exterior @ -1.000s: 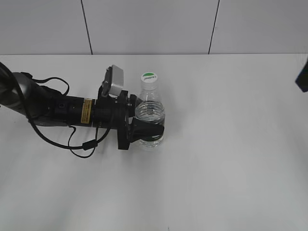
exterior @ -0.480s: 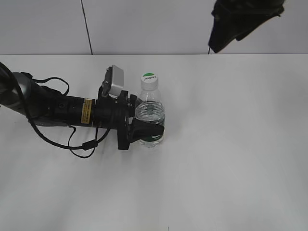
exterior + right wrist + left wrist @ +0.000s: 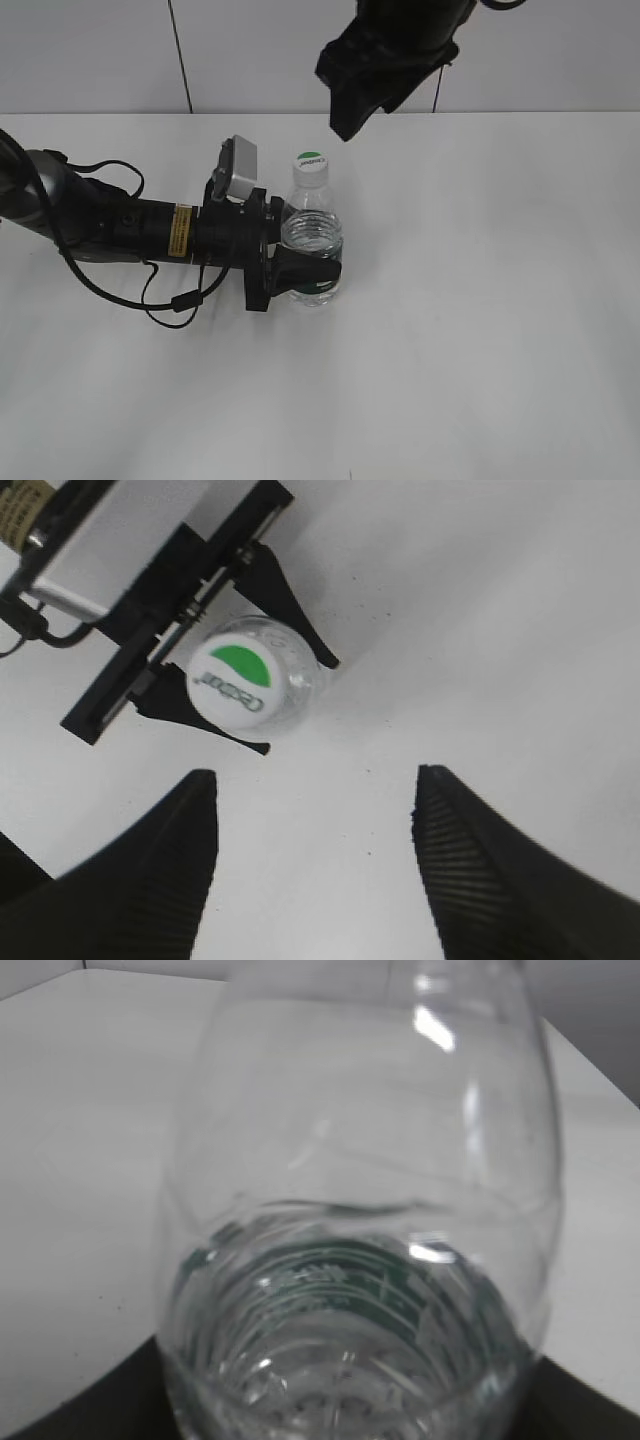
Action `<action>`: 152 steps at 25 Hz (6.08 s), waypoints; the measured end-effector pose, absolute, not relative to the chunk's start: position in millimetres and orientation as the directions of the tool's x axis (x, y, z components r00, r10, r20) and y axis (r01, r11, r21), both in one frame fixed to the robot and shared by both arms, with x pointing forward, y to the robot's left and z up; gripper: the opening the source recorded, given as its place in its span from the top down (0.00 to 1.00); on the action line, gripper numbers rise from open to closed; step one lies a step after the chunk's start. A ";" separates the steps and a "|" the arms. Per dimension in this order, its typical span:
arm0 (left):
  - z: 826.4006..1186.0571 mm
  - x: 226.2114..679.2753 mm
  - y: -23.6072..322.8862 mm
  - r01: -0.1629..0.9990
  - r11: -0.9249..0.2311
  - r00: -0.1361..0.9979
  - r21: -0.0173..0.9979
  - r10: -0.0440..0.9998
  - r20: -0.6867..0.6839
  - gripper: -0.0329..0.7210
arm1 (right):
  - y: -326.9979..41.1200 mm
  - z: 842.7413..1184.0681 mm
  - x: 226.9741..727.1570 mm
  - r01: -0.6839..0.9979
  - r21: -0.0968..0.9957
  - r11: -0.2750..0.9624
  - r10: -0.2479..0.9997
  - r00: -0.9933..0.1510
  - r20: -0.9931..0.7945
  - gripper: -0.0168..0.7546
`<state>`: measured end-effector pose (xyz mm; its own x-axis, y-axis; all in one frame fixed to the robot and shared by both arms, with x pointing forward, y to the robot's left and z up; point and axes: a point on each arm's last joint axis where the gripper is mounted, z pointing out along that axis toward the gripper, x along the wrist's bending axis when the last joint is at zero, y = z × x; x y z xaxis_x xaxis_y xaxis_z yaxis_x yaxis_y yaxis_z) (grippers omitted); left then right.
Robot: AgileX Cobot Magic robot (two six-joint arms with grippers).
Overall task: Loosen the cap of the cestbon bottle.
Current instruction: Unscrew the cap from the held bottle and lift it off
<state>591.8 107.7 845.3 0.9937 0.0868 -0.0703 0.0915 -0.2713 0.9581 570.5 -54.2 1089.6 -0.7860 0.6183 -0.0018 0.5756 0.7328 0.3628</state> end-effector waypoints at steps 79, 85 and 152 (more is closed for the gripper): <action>846.3 593.6 111.3 0.087 -0.264 0.994 0.960 0.092 -0.065 0.42 | -6.3 1045.6 583.0 -0.499 0.148 0.854 -0.453 -0.852 -0.262 0.59; 846.2 593.6 111.4 0.087 -0.265 0.994 0.960 0.092 -0.064 0.42 | -6.3 1045.6 583.0 -0.487 0.151 0.860 -0.441 -0.859 -0.260 0.58; 845.2 593.6 112.2 0.090 -0.272 0.994 0.958 0.091 -0.067 0.42 | -1.2 1038.0 585.1 0.170 0.288 0.942 0.204 -0.975 -0.092 0.59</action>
